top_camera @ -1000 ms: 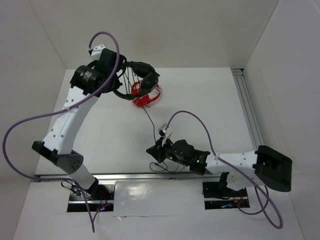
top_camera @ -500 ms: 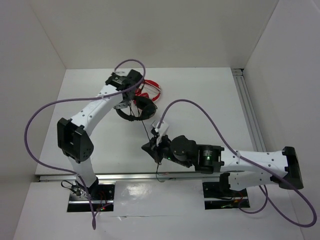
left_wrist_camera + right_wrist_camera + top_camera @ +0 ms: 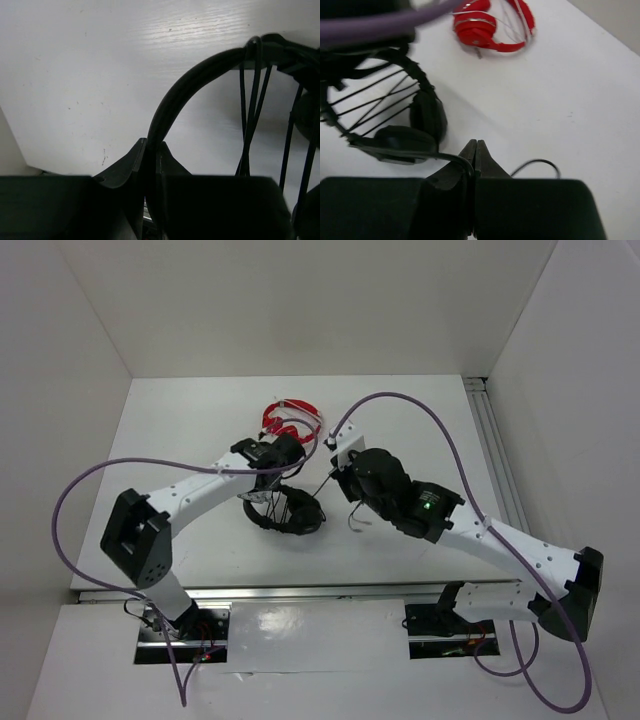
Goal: Wrap the headphones
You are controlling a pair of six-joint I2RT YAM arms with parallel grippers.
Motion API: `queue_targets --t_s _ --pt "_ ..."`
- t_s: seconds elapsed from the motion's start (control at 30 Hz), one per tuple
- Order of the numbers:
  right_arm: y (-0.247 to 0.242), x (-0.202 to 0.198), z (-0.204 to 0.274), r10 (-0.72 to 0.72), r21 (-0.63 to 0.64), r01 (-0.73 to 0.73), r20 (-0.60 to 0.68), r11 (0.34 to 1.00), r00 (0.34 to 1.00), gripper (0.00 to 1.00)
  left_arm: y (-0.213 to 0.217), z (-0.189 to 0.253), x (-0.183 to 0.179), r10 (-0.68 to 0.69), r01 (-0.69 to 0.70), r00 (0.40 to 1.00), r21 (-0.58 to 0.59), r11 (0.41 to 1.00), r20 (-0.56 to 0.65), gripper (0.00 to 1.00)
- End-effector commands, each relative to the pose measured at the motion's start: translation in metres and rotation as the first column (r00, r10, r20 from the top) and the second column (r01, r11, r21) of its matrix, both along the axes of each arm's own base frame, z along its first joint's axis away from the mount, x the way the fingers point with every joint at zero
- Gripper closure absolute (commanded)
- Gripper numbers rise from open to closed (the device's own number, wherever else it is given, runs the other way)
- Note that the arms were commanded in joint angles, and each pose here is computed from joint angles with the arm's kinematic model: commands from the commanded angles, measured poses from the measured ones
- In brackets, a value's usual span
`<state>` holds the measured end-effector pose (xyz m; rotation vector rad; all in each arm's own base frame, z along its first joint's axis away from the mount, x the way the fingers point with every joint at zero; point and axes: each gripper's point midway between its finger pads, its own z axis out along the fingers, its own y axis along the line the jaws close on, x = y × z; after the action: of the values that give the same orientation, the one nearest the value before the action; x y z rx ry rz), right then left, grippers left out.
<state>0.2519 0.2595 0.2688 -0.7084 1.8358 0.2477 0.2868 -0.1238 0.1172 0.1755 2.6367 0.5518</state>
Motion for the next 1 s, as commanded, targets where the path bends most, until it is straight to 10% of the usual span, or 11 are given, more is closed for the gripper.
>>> queue_targets --t_s 0.0,0.27,0.57,0.87,0.97 --pt "-0.028 0.023 0.055 -0.117 0.041 0.112 0.145 0.993 0.983 1.00 -0.013 0.015 -0.003 -0.111 0.116 0.992 -0.085 0.990 0.063 1.00" --pt "-0.048 0.057 0.050 -0.236 -0.005 0.242 0.197 0.970 0.952 1.00 -0.079 0.038 -0.058 -0.414 0.422 0.906 -0.232 0.877 0.082 1.00" --pt "-0.022 0.077 0.005 -0.050 0.009 0.050 0.091 0.999 0.995 1.00 -0.089 0.127 -0.117 -0.552 0.596 0.801 -0.394 0.700 0.232 1.00" --pt "0.016 0.055 -0.041 0.282 0.290 -0.259 -0.040 0.921 0.959 0.98 -0.071 0.255 -0.117 -0.342 0.588 0.795 -0.497 0.638 0.502 1.00" --pt "0.043 0.023 -0.045 0.477 0.464 -0.414 -0.021 0.783 0.879 0.91 -0.069 0.275 -0.116 -0.259 0.568 0.799 -0.541 0.620 0.543 1.00"
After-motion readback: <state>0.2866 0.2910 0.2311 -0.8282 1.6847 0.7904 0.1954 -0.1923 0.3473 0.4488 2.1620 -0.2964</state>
